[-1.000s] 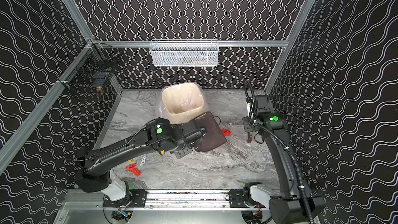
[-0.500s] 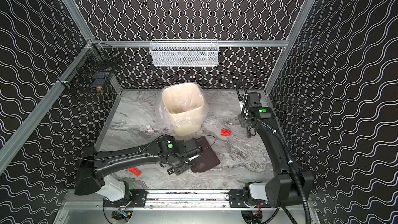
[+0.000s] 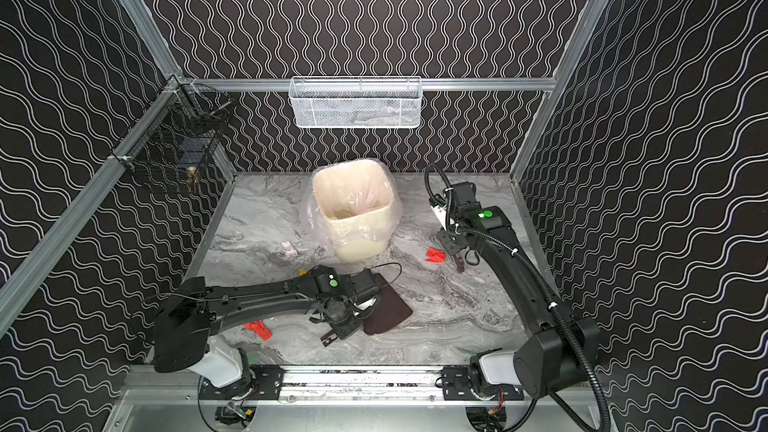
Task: Sweep away the paper scraps from the table
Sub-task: 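Sweep the red scrap into the dustpan with the right gripper's brush, then lift the dustpan toward the bin with the left gripper while the right holds the brush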
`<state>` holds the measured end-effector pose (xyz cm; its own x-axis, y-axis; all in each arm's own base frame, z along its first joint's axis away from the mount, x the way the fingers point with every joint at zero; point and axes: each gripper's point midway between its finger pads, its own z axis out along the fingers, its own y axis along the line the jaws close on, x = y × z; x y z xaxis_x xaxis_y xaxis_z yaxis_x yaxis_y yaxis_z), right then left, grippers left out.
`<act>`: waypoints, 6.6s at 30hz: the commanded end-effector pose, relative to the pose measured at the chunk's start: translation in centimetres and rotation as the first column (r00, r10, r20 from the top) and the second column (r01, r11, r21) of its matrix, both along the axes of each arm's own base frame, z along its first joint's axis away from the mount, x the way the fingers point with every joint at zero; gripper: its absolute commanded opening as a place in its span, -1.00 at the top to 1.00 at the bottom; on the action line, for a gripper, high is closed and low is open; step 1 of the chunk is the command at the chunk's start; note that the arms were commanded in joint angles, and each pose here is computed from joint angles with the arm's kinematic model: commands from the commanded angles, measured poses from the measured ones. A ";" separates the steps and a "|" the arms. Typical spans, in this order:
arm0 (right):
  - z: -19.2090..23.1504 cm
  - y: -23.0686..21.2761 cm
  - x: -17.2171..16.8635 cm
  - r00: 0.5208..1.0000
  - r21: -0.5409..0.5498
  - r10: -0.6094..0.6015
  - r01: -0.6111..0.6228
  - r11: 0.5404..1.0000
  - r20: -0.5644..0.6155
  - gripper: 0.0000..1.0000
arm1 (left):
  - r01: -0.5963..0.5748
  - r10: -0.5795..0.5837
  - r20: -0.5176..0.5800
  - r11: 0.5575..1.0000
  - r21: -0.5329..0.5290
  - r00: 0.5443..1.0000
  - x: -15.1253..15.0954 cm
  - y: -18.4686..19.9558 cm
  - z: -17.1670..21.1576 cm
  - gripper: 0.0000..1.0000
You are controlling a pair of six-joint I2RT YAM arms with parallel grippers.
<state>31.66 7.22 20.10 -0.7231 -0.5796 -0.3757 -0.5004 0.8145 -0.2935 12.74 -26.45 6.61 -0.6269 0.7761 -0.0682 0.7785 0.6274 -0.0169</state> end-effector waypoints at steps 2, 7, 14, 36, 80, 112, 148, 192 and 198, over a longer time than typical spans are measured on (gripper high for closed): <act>-0.7 1.2 -2.8 0.994 0.015 0.076 -0.075 0.997 -0.080 1.00 | -0.010 0.010 -0.029 1.000 -0.005 1.000 -0.1 0.0 -0.8 1.00; -0.6 2.6 -5.2 0.984 0.024 0.133 -0.131 0.991 -0.122 1.00 | -0.021 0.021 -0.054 1.000 0.008 0.998 -0.2 0.7 -1.5 1.00; -0.6 5.8 -8.9 0.956 0.039 0.230 -0.226 0.973 -0.185 1.00 | -0.014 0.015 -0.081 1.000 0.007 0.997 -0.4 0.8 -2.0 1.00; -0.1 7.4 -7.4 0.963 -0.020 0.188 -0.195 0.981 -0.194 1.00 | 0.010 -0.010 -0.153 1.000 0.003 0.988 0.1 0.0 -2.8 1.00; 1.8 7.5 -7.1 0.979 0.082 0.077 -0.063 0.995 -0.188 1.00 | -0.052 0.054 -0.239 0.999 0.015 0.969 -4.6 2.1 -0.8 1.00; 3.8 14.0 -13.0 0.941 0.301 0.243 -0.167 0.939 -0.234 1.00 | -0.062 0.072 -0.169 0.996 0.065 0.983 -2.2 1.4 -2.4 1.00; 8.9 4.1 -5.6 0.999 0.406 -0.052 0.052 0.912 -0.013 1.00 | -0.292 0.298 0.180 0.955 -0.060 0.937 -0.1 7.1 18.0 1.00; 11.3 4.2 -5.2 0.993 0.523 -0.113 0.116 0.845 -0.038 1.00 | -0.529 0.528 0.182 0.847 -0.050 0.829 16.4 16.3 22.3 1.00; 11.0 3.7 -5.8 0.992 0.502 -0.118 0.127 0.856 -0.049 1.00 | -0.525 0.503 0.275 0.851 0.007 0.819 17.9 17.3 22.8 1.00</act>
<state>26.26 10.95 30.99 -0.7814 -0.2250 -0.5820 -0.3884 0.9054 0.1713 31.72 -10.90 29.04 -0.9034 0.3181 -0.2875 0.2960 0.9478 0.1184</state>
